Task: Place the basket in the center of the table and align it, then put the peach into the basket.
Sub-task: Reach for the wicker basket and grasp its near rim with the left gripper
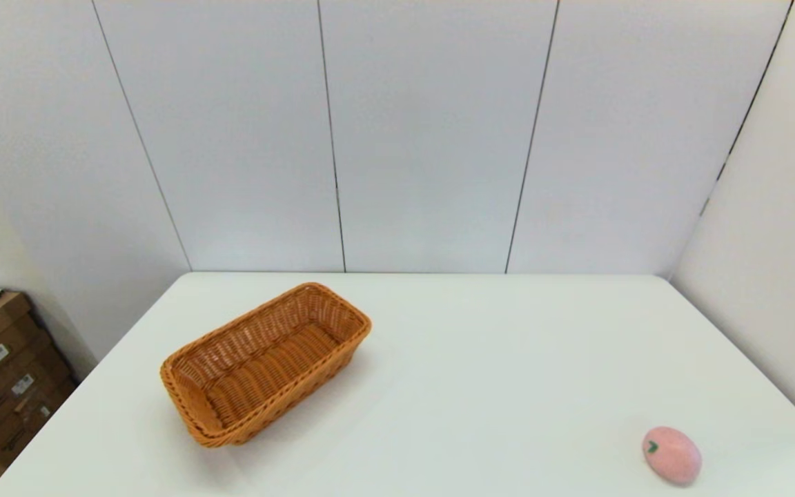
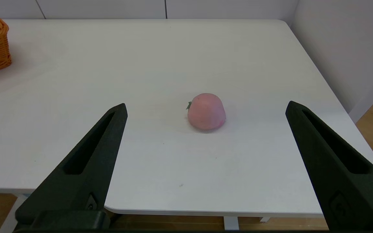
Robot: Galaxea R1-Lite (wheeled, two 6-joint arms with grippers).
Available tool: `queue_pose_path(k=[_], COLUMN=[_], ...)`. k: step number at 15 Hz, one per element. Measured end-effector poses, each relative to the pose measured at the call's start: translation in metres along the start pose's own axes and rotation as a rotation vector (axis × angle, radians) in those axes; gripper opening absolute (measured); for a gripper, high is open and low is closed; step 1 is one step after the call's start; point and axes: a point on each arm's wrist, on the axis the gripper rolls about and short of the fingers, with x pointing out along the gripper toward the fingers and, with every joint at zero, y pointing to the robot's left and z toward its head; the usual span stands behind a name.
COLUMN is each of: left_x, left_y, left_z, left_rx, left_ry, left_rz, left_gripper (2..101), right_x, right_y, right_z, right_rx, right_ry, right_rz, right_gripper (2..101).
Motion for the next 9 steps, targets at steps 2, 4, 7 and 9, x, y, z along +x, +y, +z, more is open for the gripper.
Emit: queue_pose_path(k=[2, 4, 7, 9], left_x=[0.000, 0.000, -0.001, -0.006], left_y=[0.000, 0.000, 0.000, -0.001], left_z=[0.000, 0.000, 0.002, 0.021], left_rx=[0.000, 0.000, 0.006, 0.003], left_ry=[0.000, 0.000, -0.008, -0.054], left_rz=[0.000, 0.000, 0.007, 0.007], left_gripper=[97.8, 97.8, 97.8, 97.8], right_x=[0.000, 0.000, 0.000, 0.000], right_y=[0.000, 0.000, 0.000, 0.000], right_z=[0.000, 0.000, 0.000, 0.000], right_rx=[0.000, 0.000, 0.000, 0.000], right_ry=[-0.001, -0.001, -0.001, 0.000], right_rz=[0.000, 0.001, 0.001, 0.000], right_gripper=[97.1, 97.1, 97.1, 97.1])
